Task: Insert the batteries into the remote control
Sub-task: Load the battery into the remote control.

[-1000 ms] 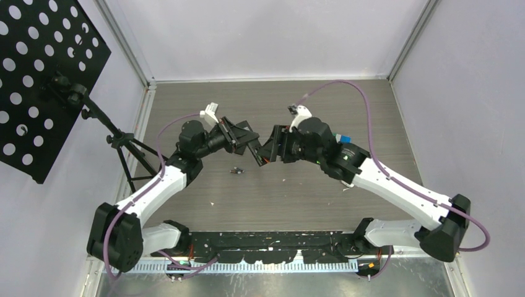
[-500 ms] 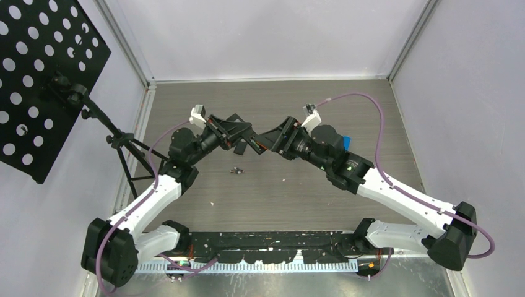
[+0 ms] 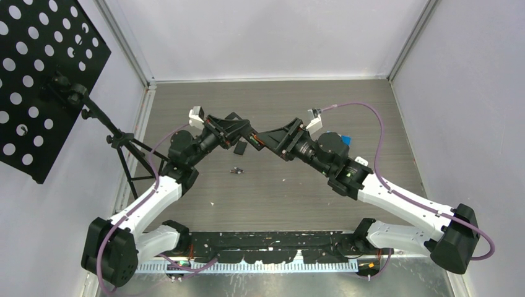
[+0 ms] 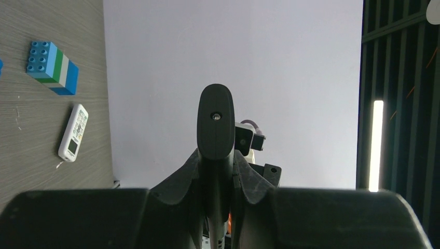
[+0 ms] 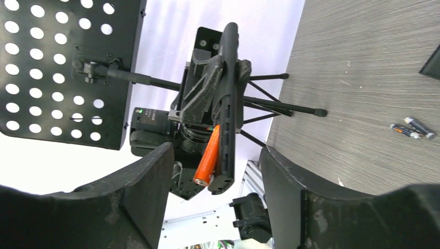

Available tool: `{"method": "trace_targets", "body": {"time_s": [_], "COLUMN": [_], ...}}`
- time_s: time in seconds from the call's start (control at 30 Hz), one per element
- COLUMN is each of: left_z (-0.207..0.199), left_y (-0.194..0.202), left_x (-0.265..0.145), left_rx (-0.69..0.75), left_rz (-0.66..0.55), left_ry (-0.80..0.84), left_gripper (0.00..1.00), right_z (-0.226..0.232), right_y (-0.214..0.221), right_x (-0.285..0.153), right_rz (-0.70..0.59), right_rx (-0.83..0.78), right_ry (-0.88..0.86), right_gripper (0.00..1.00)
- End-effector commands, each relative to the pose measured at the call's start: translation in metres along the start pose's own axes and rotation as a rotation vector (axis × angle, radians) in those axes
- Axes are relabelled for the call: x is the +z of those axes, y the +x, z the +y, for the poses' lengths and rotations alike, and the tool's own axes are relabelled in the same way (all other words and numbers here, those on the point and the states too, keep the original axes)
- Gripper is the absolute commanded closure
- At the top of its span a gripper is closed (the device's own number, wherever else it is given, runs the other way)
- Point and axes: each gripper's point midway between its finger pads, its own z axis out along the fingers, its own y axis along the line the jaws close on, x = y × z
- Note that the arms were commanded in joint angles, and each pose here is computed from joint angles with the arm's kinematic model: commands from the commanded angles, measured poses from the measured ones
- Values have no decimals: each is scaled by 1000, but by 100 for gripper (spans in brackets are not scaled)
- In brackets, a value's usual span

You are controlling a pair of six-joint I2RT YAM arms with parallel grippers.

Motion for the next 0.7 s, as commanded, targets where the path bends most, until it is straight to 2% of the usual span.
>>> {"method": "trace_targets", "body": {"time_s": [0.0, 0.2, 0.67], "left_z": [-19, -14, -12], "left_y": [0, 0, -1], "left_x": [-2, -3, -1], "left_rx": [-1, -29, -76], "left_rz": [-6, -3, 1], "left_ry": [75, 64, 82], "left_gripper": [100, 100, 100], "right_z": [33, 33, 32], "right_y": [-14, -16, -3], "right_x": [-4, -2, 4], "right_rz": [-49, -63, -1], "right_rx": [21, 23, 35], "right_ry": [-120, -142, -177], "right_gripper": [37, 41, 54]}}
